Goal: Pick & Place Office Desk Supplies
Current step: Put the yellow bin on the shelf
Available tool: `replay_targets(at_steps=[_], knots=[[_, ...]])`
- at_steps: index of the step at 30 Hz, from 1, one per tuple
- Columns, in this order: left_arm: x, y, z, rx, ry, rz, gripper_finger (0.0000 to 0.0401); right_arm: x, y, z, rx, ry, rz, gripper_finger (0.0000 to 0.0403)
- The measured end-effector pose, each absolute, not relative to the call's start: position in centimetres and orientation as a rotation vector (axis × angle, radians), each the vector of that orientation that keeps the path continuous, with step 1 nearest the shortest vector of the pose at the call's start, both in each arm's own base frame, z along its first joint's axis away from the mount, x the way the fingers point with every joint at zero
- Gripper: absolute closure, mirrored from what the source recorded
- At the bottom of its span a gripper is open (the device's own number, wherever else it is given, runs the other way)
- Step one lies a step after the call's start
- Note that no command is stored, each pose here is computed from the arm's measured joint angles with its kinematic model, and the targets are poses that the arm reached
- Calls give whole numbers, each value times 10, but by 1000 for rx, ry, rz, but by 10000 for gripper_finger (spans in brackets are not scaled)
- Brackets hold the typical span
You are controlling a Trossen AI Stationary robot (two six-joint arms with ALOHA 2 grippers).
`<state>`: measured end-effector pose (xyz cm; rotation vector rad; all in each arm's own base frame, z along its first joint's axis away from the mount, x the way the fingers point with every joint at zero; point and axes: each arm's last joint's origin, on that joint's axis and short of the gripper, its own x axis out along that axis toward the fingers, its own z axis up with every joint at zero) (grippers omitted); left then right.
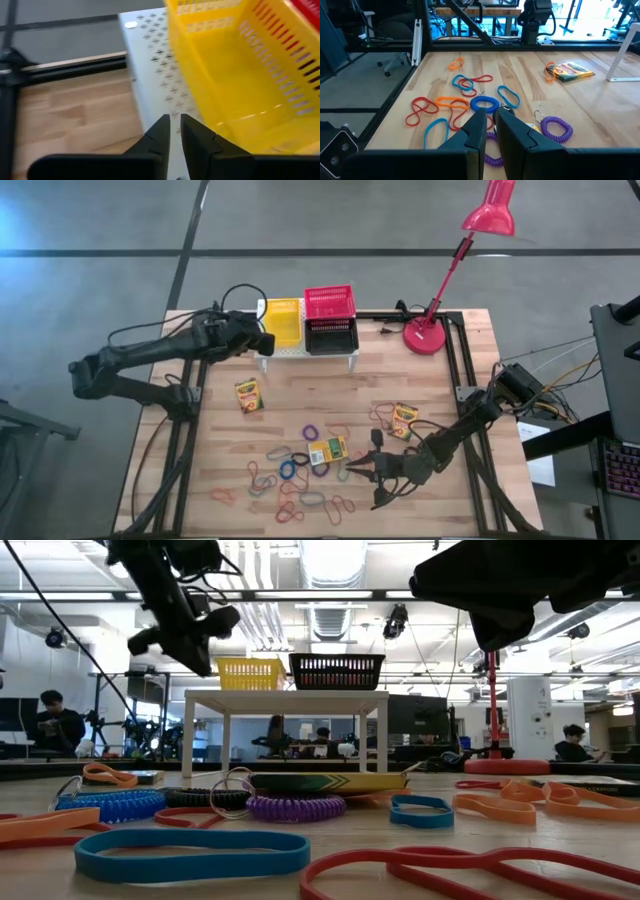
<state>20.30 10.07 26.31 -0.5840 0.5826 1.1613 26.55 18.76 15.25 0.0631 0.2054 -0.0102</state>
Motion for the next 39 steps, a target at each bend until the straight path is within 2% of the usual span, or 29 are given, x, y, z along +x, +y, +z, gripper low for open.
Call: replay_targets(at_steps=[7,39], knots=[[206,107,257,-550,527,1140,370,266,188,153,74,203,-11,364],[212,114,264,-392,485,1088,371,269,183,153,134,199,-33,364]])
